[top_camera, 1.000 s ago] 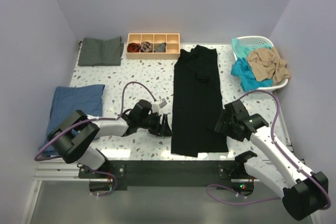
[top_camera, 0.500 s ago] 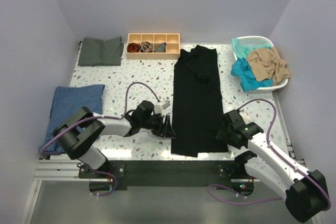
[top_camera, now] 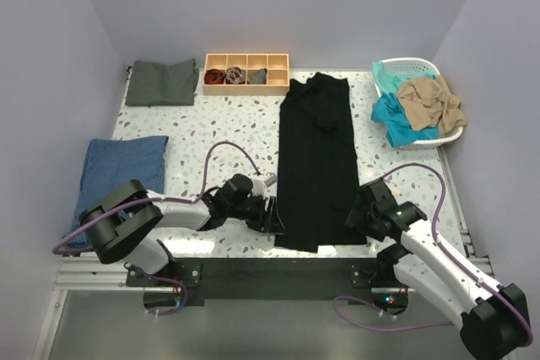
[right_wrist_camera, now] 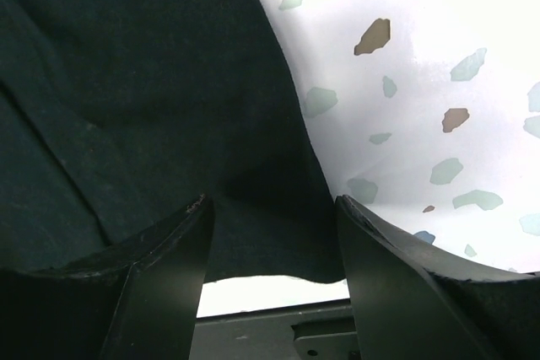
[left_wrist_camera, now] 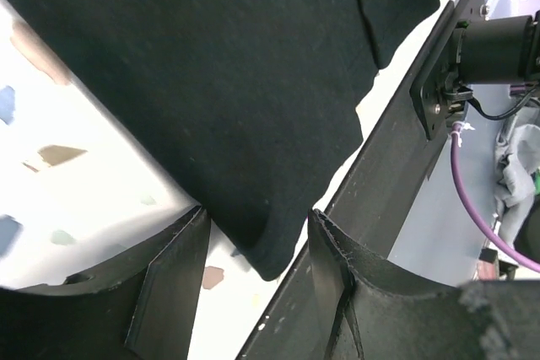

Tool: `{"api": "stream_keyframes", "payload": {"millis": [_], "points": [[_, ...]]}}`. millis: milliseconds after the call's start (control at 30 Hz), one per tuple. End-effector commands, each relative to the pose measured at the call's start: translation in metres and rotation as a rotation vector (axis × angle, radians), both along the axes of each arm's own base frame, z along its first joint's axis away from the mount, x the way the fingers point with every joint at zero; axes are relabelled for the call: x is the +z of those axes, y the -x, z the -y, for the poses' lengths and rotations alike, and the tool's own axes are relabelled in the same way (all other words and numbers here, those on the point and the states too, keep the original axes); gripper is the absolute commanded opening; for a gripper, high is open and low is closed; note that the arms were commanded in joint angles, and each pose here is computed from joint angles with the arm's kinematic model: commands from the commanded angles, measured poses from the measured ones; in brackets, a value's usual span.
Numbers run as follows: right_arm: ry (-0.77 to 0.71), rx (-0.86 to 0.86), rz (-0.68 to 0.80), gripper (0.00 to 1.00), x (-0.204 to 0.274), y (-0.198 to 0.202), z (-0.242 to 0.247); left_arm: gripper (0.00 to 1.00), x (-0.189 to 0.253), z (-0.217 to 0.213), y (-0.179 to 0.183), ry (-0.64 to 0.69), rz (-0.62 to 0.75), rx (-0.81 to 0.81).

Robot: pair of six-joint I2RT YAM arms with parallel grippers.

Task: Fold and stack the t-shirts
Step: Fold the tshirt

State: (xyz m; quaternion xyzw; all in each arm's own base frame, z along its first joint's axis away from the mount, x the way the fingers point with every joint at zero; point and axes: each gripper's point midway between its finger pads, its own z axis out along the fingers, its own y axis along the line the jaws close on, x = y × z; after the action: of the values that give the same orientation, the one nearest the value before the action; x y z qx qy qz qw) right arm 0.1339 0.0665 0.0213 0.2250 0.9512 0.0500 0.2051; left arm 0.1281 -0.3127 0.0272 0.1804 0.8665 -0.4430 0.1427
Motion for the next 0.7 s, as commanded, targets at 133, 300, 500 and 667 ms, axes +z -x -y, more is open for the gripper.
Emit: {"api": "stream_keyframes", "payload": {"millis": [133,300,500,667], "points": [[-0.004,0.031,-0.038,0.59,-0.008,0.008,-0.002,0.56,-0.040,-0.024,0.036,-0.225,-0.054,0.051],[-0.013,0.051,-0.036,0.36,-0.008,0.006,-0.006,0.45,-0.047,-0.019,0.044,-0.229,-0.073,0.046],[-0.054,0.082,0.002,0.00,-0.004,0.003,-0.013,0.07,-0.045,-0.016,0.041,-0.233,-0.047,0.039],[-0.120,0.182,0.048,0.00,0.014,-0.002,-0.029,0.00,-0.034,-0.022,0.031,-0.280,0.014,0.049]]}}
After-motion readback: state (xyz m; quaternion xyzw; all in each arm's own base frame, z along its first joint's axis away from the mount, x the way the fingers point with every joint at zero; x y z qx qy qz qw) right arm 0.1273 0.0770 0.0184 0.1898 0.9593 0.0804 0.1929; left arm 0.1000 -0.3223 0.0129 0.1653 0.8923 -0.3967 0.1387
